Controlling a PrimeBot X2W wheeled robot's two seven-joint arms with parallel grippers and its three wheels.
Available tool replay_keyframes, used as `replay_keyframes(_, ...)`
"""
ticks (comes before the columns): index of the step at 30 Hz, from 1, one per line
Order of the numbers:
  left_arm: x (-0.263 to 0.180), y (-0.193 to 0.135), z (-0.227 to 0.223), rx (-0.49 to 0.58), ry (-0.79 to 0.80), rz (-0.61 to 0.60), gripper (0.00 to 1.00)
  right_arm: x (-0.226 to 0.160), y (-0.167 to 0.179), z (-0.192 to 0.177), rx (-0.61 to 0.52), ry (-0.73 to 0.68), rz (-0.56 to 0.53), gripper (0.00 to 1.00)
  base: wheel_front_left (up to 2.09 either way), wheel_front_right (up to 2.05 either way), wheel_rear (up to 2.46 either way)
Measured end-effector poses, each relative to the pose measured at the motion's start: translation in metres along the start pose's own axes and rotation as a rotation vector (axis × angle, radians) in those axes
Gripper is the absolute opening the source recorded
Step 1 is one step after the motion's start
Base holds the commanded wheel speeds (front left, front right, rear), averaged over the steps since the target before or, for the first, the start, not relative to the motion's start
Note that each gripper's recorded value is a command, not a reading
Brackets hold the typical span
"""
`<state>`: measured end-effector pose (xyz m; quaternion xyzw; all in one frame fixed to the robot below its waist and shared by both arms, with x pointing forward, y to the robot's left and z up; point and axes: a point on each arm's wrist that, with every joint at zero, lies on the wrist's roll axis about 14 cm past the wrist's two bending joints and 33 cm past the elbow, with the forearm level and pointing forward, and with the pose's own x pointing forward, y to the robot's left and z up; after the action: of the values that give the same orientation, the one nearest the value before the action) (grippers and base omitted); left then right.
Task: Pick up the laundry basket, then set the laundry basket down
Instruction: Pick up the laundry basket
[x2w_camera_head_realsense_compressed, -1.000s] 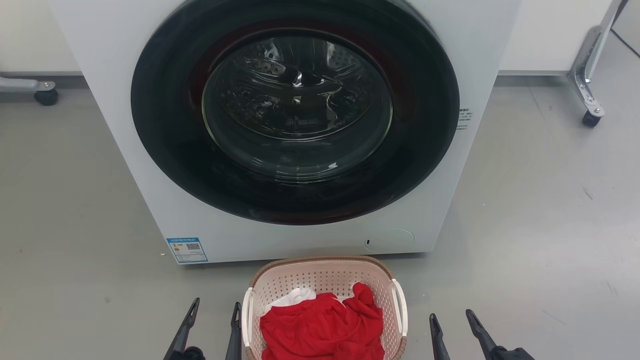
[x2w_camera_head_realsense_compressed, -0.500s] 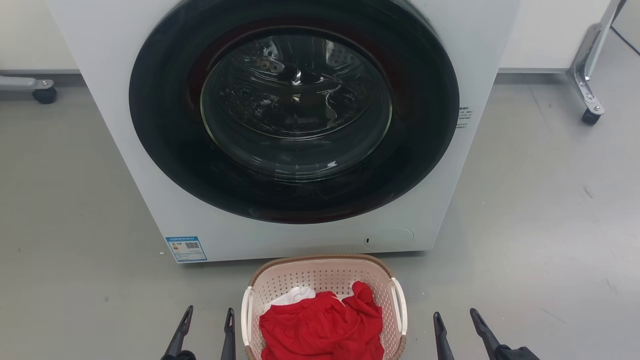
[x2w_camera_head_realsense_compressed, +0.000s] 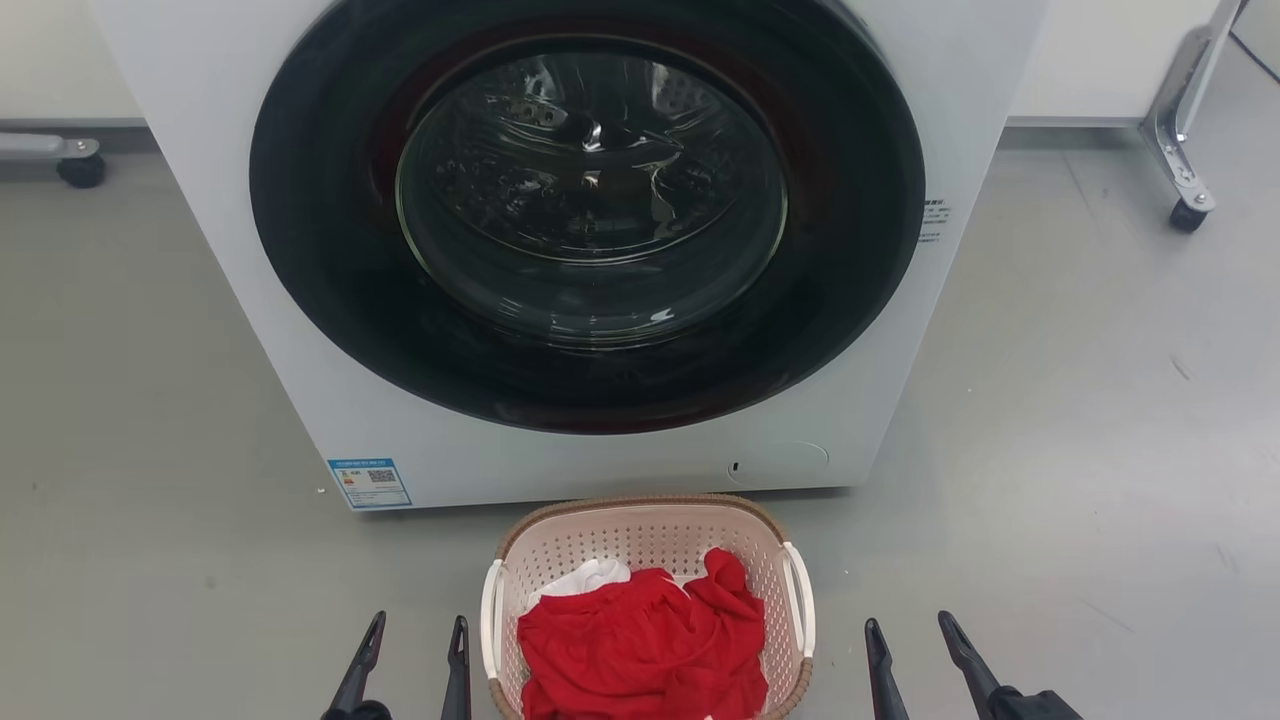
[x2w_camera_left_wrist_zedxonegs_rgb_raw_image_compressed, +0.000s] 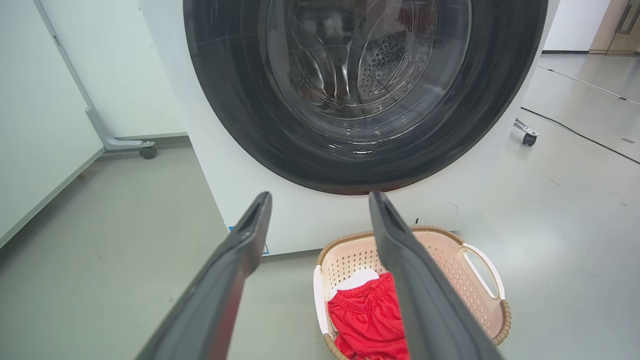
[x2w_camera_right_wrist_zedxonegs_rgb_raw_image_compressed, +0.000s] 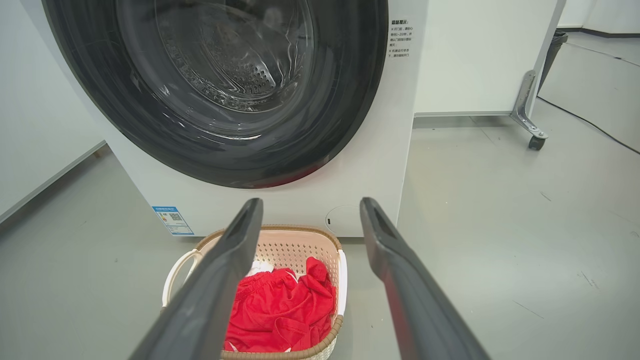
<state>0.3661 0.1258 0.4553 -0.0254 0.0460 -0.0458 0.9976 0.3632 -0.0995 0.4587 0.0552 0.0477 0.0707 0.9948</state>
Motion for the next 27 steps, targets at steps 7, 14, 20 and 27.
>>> replay_keyframes(7, 0.006, 0.005, -0.012, -0.003, 0.038, 0.013, 1.00, 0.007, -0.003, -0.011, 0.003, 0.035, -0.005, 1.00, 0.00, 0.00, 0.00)
replay_keyframes(14, 0.027, 0.006, -0.025, 0.000, 0.075, 0.011, 1.00, 0.030, -0.012, -0.021, -0.008, 0.066, -0.019, 1.00, 0.00, 0.00, 0.00)
replay_keyframes(20, 0.053, 0.005, -0.037, -0.002, 0.104, -0.005, 1.00, 0.053, -0.022, -0.034, -0.016, 0.103, -0.033, 1.00, 0.00, 0.00, 0.00)
replay_keyframes(27, 0.086, 0.009, -0.064, -0.013, 0.165, 0.005, 1.00, 0.086, -0.034, -0.060, -0.030, 0.167, -0.044, 1.00, 0.00, 0.00, 0.00)
